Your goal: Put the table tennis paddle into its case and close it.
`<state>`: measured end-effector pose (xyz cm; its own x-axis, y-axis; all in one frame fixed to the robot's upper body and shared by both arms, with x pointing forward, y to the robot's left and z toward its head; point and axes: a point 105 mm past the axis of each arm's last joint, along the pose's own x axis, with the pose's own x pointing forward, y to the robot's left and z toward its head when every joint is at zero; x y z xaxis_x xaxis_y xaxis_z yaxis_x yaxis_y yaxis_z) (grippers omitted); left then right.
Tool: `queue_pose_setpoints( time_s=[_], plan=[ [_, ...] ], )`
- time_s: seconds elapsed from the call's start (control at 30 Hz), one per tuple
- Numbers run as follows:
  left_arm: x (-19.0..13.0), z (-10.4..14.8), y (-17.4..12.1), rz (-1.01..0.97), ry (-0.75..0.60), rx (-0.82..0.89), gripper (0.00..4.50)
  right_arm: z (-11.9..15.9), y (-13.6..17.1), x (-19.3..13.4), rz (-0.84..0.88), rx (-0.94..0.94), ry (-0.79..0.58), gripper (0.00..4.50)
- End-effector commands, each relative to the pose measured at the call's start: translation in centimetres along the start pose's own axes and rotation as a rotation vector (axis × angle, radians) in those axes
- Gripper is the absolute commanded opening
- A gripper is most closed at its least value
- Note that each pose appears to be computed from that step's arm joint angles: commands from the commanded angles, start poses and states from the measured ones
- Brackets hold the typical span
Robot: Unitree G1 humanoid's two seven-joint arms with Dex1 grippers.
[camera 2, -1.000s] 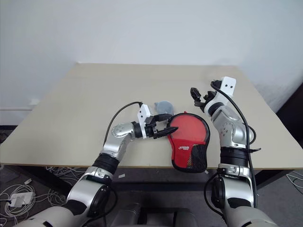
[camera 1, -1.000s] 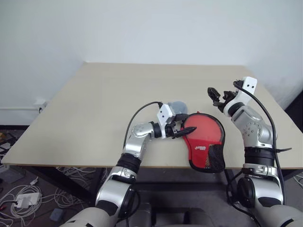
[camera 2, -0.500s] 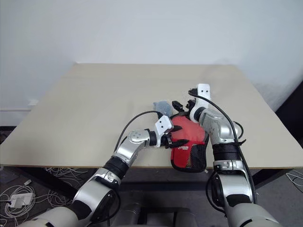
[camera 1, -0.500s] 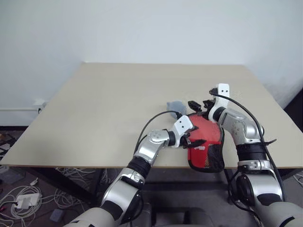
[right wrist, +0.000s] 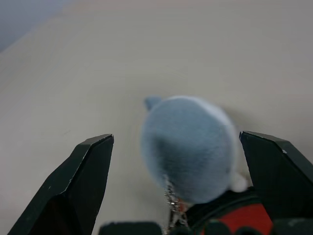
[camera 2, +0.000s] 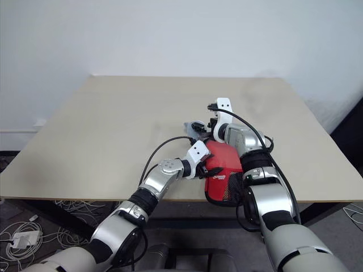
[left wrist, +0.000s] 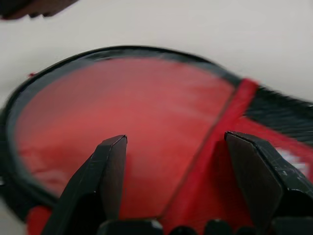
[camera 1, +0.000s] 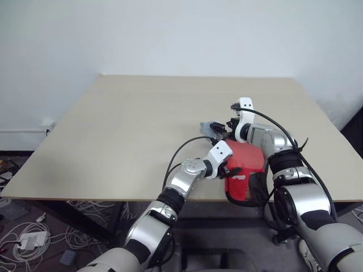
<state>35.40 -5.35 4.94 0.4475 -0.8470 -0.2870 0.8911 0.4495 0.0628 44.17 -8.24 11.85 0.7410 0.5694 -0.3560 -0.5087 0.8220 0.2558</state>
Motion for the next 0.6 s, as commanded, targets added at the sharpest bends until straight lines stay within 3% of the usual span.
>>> queue_pose_setpoints(
  time_s=[0.03, 0.6],
  plan=[
    [0.4, 1.0, -0.1, 0.002, -0.002, 0.050, 3.36, 1.8, 0.5, 0.3, 0.008, -0.047, -0.035, 4.50],
    [0.6, 0.6, -0.5, 0.032, 0.021, 0.011, 3.36, 0.1, -0.7, 1.6, -0.111, -0.062, 0.015, 4.50]
  ],
)
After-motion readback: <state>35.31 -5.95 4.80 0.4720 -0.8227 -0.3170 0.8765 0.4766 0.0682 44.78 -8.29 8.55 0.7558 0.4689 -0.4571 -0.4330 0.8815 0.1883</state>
